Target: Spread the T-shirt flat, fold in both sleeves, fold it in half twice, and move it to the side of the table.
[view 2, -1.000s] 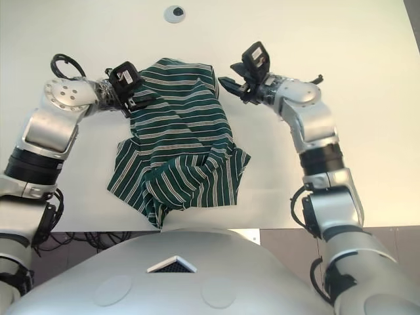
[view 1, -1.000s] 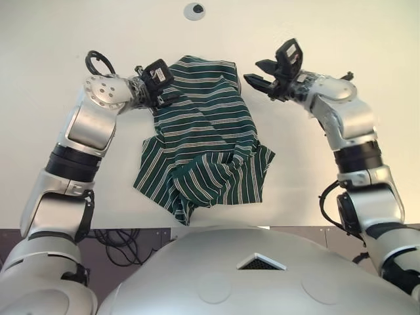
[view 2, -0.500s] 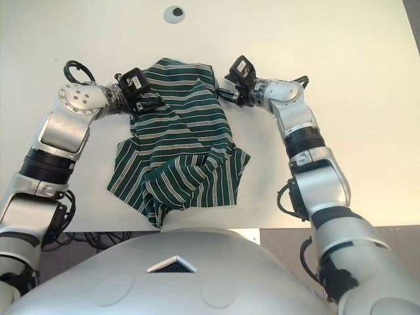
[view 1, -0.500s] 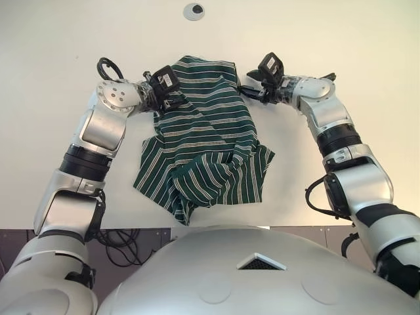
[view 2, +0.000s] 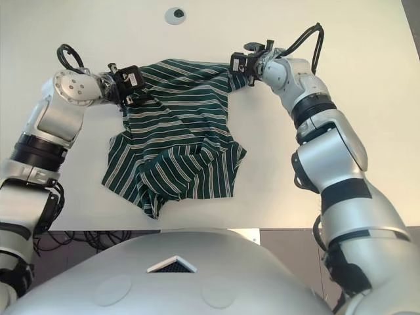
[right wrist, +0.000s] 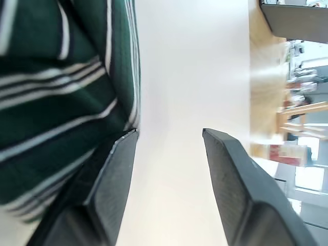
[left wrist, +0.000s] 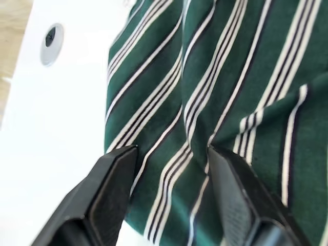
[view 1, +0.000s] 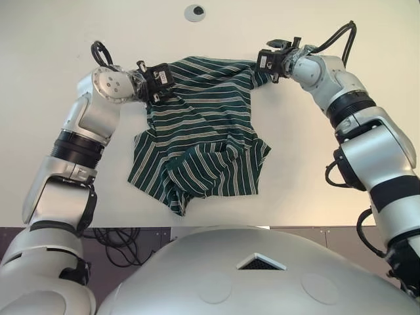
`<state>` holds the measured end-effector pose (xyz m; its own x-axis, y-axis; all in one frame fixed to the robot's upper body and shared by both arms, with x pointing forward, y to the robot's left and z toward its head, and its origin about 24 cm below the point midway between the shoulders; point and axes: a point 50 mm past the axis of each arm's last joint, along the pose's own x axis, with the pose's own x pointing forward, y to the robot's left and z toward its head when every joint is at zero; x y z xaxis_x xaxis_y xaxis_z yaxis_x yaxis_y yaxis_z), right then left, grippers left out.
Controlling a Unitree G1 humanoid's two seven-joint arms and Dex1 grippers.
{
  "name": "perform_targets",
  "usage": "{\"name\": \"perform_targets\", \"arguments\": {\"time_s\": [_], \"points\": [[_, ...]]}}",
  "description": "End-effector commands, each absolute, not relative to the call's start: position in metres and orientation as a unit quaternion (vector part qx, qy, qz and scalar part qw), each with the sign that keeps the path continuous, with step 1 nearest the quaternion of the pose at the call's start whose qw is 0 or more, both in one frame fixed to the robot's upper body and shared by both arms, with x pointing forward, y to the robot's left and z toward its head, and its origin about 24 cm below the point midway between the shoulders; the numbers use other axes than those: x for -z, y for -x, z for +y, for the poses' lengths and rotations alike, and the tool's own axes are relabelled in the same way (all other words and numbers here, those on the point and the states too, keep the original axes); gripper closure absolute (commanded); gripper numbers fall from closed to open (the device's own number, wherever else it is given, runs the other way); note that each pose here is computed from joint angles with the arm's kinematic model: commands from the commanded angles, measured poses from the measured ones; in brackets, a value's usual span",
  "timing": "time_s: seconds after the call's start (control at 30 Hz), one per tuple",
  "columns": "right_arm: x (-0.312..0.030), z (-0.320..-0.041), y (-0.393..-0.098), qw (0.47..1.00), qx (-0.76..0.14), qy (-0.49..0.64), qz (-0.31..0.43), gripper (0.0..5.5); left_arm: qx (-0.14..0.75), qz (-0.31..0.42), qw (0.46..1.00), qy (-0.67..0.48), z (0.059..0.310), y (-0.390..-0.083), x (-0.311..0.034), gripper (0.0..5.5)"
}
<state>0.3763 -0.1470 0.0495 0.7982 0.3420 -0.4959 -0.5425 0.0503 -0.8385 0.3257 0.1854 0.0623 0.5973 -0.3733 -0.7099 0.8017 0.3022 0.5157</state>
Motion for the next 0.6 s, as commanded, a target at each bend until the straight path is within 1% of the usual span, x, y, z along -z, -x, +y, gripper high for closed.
{"name": "perform_targets", "arguments": {"time_s": [0.03, 0.07, 0.1, 0.13, 0.17, 0.27, 0.37, 0.47, 0.6], "points": [[-0.090, -0.155, -0.392, 0.784, -0.238, 0.573, 0.004, 3.16, 0.406, 0.208, 0.788, -0.413, 0.156, -0.336, -0.055, 3.02], [-0.100, -0.157, -0.395, 0.831, -0.217, 0.512, -0.013, 3.16, 0.410, 0.194, 0.797, -0.399, 0.150, -0.337, -0.056, 3.02], [-0.107, -0.160, -0.396, 0.863, -0.202, 0.463, -0.023, 3.16, 0.410, 0.186, 0.805, -0.387, 0.147, -0.337, -0.055, 3.02], [-0.110, -0.164, -0.396, 0.890, -0.199, 0.409, -0.021, 3.16, 0.410, 0.182, 0.813, -0.371, 0.146, -0.336, -0.056, 3.02], [-0.106, -0.167, -0.394, 0.907, -0.213, 0.364, -0.007, 3.16, 0.403, 0.180, 0.821, -0.361, 0.147, -0.336, -0.056, 3.02], [-0.077, -0.174, -0.379, 0.913, -0.274, 0.295, 0.066, 3.16, 0.369, 0.173, 0.840, -0.359, 0.160, -0.340, -0.064, 3.02], [-0.054, -0.184, -0.361, 0.904, -0.297, 0.285, 0.116, 3.16, 0.350, 0.151, 0.854, -0.355, 0.160, -0.343, -0.074, 3.02], [-0.044, -0.184, -0.346, 0.901, -0.310, 0.272, 0.137, 3.16, 0.346, 0.150, 0.859, -0.345, 0.168, -0.336, -0.083, 3.02], [-0.037, -0.185, -0.334, 0.904, -0.311, 0.248, 0.158, 3.16, 0.362, 0.183, 0.851, -0.332, 0.185, -0.315, -0.086, 3.02]]}}
